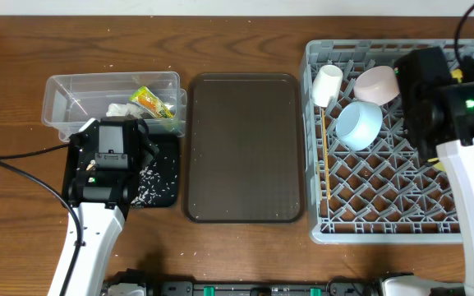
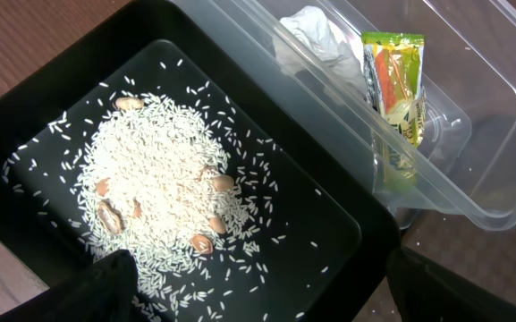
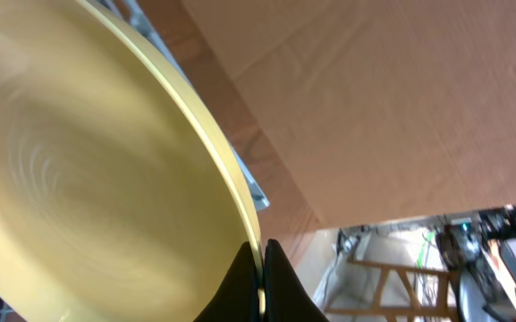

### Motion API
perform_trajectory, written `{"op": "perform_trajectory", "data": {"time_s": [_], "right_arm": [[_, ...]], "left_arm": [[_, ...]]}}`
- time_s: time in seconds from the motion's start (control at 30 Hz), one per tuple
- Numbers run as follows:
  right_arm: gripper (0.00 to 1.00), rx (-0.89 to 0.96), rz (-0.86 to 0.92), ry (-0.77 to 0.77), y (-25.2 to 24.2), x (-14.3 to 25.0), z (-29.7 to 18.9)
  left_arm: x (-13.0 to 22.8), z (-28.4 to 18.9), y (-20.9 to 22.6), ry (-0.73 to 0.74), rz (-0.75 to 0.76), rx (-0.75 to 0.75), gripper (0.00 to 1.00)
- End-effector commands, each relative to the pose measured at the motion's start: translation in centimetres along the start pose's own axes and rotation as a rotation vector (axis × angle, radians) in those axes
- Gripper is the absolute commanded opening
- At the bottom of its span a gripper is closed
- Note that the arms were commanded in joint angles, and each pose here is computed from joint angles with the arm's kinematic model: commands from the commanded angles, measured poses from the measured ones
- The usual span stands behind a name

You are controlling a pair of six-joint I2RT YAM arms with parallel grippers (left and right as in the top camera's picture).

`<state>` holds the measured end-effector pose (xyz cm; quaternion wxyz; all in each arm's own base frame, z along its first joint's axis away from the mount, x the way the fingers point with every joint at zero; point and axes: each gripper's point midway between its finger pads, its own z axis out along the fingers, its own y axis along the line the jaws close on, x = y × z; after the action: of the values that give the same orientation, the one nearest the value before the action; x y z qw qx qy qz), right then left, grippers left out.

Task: Sort waste into correct bins and load items into the dishwasher rack
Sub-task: 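Lower the yellow plate upright into the rack slots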

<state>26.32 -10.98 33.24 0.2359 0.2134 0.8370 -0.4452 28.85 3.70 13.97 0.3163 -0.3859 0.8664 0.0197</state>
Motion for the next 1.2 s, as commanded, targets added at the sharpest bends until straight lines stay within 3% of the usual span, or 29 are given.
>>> {"op": "perform_trajectory", "data": {"time_s": [0.0, 0.63, 1.17], "right_arm": [[0.01, 0.033, -0.013, 0.021, 0.4, -0.2, 1.0], [0.01, 0.06, -0.32, 0.172, 9.3, 0.7, 5.4], [0.01, -0.05, -0.284, 0.217, 13.2, 1.3, 6.1]], "left_arm": [[-0.8, -0.4, -0.5, -0.013, -0.015, 0.014, 0.92], [-0.8, -0.4, -0.5, -0.014, -0.015, 0.014, 0.92], [-0.8, -0.4, -0.5, -0.013, -0.015, 0.014, 0.92]]}}
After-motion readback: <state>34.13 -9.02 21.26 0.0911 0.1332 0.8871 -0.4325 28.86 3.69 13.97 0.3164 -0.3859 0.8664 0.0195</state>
